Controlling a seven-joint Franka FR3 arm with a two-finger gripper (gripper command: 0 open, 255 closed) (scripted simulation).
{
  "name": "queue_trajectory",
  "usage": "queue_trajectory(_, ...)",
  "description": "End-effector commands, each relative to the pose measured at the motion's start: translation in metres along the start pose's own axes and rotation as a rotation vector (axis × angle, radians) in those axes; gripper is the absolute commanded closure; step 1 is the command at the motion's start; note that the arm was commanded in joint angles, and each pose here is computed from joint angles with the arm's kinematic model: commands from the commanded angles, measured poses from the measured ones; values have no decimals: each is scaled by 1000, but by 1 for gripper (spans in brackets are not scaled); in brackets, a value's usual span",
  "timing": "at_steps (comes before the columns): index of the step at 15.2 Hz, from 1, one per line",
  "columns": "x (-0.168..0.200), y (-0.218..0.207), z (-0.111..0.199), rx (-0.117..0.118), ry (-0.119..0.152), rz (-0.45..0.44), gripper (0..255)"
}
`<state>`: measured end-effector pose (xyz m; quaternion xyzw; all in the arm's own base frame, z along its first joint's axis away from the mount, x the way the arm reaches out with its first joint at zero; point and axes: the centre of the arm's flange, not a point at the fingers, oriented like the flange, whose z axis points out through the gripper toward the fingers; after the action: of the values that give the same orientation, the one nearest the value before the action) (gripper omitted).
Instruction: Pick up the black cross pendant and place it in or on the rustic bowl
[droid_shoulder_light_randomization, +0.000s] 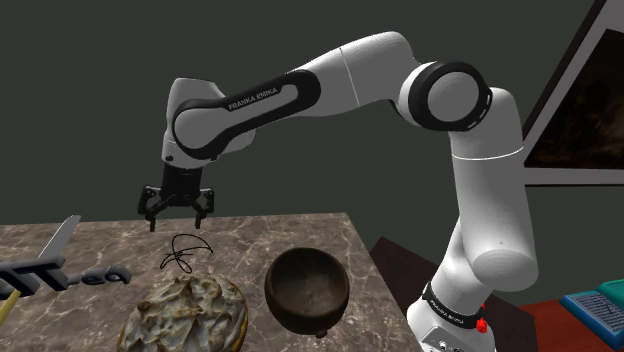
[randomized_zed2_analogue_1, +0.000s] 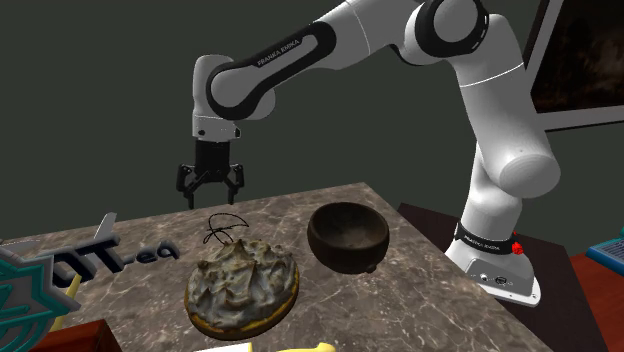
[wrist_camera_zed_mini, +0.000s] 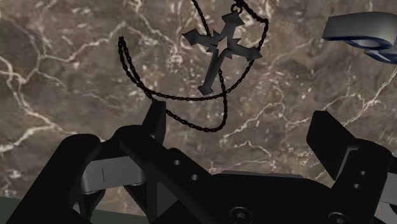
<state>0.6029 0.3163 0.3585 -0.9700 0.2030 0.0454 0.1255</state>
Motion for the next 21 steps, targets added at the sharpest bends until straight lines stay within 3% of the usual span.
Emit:
queue_trajectory(1, 1, 0, 10, 0, 0, 0, 0)
queue_trajectory(9, 1, 0, 14, 0, 0, 0, 0)
queue_trajectory(10, 1, 0, 14, 0, 0, 0, 255)
queue_trajectory(19, 0, 0, 14, 0, 0, 0, 255)
queue_trajectory(20, 0, 0, 14, 0, 0, 0, 0)
queue_trajectory(21, -48, -3, 22, -37, 238, -1, 0)
